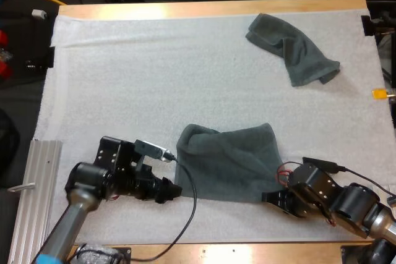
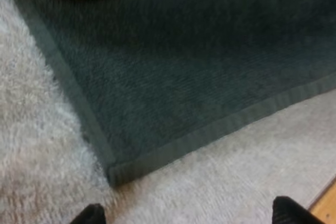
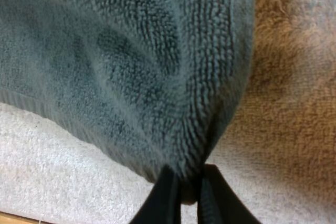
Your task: Pick towel from pile, fold and stack
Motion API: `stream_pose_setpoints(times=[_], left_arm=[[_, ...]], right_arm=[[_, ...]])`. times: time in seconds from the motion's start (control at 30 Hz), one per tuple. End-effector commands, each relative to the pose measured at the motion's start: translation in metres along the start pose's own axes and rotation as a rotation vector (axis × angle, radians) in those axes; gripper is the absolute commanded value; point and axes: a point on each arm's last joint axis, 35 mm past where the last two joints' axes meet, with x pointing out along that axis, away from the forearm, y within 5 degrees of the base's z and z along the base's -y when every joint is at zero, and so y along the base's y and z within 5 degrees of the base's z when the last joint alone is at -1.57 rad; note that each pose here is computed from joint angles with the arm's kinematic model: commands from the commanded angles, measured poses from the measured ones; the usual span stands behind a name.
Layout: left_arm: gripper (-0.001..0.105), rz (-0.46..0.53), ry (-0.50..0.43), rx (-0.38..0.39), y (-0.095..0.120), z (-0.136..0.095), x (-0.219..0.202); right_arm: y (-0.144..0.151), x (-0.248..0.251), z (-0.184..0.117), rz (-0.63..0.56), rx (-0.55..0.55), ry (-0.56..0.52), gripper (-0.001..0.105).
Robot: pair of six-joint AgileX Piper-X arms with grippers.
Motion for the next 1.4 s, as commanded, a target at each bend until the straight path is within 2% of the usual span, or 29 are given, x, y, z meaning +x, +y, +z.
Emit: stream_pose_setpoints(times=[0.0, 0.17, 0.63, 0.93, 1.07, 1.2, 1.3, 1.37], left_arm=[[0.062, -0.001, -0.002, -0.001, 0.001, 0.003, 0.003], [0.062, 0.002, 0.041, -0.028, 0.011, 0.013, 0.022], [0.062, 0.008, 0.124, -0.082, 0.03, 0.022, 0.054], [0.062, -0.031, 0.199, -0.134, 0.04, 0.021, 0.071], [0.061, -0.122, 0.229, -0.159, 0.039, 0.02, 0.075], [0.061, -0.14, 0.233, -0.163, 0.039, 0.019, 0.076], [0.057, -0.14, 0.233, -0.163, 0.039, 0.019, 0.076], [0.048, -0.138, 0.233, -0.163, 0.039, 0.019, 0.076]], right_arm=[[0.0, -0.002, 0.0, -0.01, -0.008, -0.007, 0.0], [0.0, -0.002, 0.0, -0.01, -0.006, -0.007, 0.0], [0.0, -0.002, 0.0, -0.01, -0.006, -0.007, 0.0], [0.0, -0.002, 0.0, -0.01, -0.006, -0.007, 0.0], [0.0, -0.002, 0.0, -0.01, -0.006, -0.007, 0.0], [0.0, -0.002, 0.0, -0.01, -0.006, -0.007, 0.0], [0.0, -0.002, 0.0, -0.01, -0.006, -0.007, 0.0], [0.0, -0.002, 0.0, -0.01, -0.006, -0.007, 0.0]])
